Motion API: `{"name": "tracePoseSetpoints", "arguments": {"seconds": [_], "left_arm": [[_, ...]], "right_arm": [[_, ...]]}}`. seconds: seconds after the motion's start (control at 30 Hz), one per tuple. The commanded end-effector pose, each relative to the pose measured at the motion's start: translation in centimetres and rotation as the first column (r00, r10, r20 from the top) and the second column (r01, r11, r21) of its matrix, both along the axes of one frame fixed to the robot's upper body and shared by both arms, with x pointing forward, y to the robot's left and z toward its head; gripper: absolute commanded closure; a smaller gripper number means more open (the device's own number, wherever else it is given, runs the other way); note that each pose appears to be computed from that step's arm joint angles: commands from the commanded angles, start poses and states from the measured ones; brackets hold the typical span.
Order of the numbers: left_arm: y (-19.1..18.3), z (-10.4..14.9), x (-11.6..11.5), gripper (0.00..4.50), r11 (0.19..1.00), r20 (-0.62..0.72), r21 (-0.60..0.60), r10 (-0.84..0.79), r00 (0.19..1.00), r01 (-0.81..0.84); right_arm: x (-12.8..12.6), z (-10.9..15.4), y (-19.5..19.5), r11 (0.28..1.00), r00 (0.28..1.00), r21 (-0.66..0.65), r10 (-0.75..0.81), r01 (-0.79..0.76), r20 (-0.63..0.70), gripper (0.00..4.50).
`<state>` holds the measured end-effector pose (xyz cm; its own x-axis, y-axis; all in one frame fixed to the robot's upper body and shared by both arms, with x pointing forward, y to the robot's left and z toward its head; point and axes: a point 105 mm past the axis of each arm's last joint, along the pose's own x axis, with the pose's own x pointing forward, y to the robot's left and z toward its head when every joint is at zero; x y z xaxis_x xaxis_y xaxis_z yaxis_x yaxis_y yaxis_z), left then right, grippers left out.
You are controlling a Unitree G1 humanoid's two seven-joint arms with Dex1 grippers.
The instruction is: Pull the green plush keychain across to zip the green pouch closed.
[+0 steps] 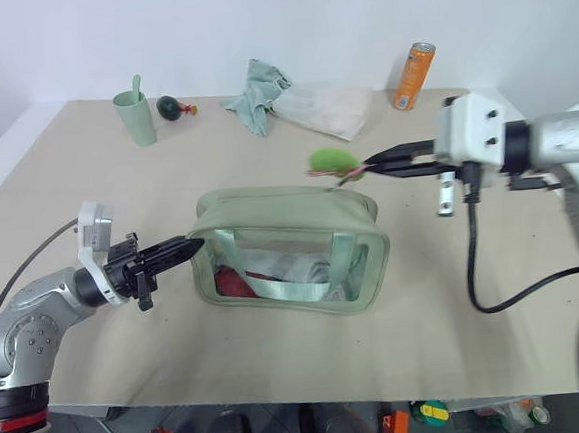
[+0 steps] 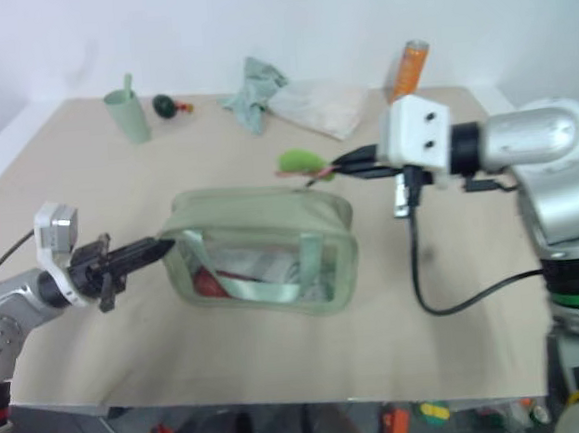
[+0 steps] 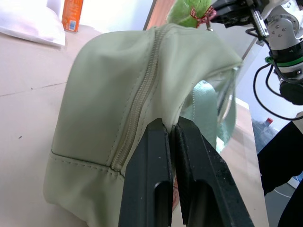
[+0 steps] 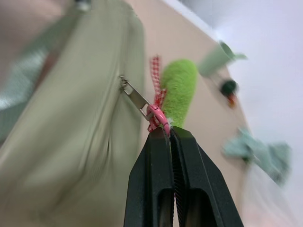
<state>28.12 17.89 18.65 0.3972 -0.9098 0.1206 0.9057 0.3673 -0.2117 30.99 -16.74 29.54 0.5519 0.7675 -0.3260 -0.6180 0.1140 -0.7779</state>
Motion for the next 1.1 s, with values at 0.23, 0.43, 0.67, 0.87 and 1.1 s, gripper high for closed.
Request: {"name": "tracePoseSetpoints", "arguments": {"seconds": [0.23,0.43,0.67,0.87,1.1], "left_arm": [[0.2,-0.1,-0.2,4.5,1.0,0.011,-0.013,0.008,1.0,-0.008],[-0.1,0.1,0.2,4.5,1.0,0.016,-0.02,-0.001,1.0,0.001],[-0.2,0.1,0.0,4.5,1.0,0.019,-0.021,0.001,1.0,0.0],[-0.3,0.0,-0.2,4.5,1.0,0.017,-0.026,0.006,1.0,-0.006],[-0.1,-0.2,-0.1,4.5,0.999,-0.008,-0.033,0.028,1.0,-0.028]], "right_arm": [[-2.0,-6.8,-9.5,0.915,0.906,-0.175,-0.391,0.364,-0.16,4.45],[-1.5,-16.6,-3.7,0.968,0.922,-0.058,-0.252,0.246,-0.295,4.45],[-0.2,-16.6,-3.1,0.973,0.933,-0.013,-0.224,0.23,-0.282,4.45],[0.5,-14.4,-4.7,0.965,0.935,-0.007,-0.254,0.261,-0.247,4.45],[-0.4,-11.6,-5.5,0.949,0.908,0.097,-0.254,0.301,-0.334,3.91]]}}
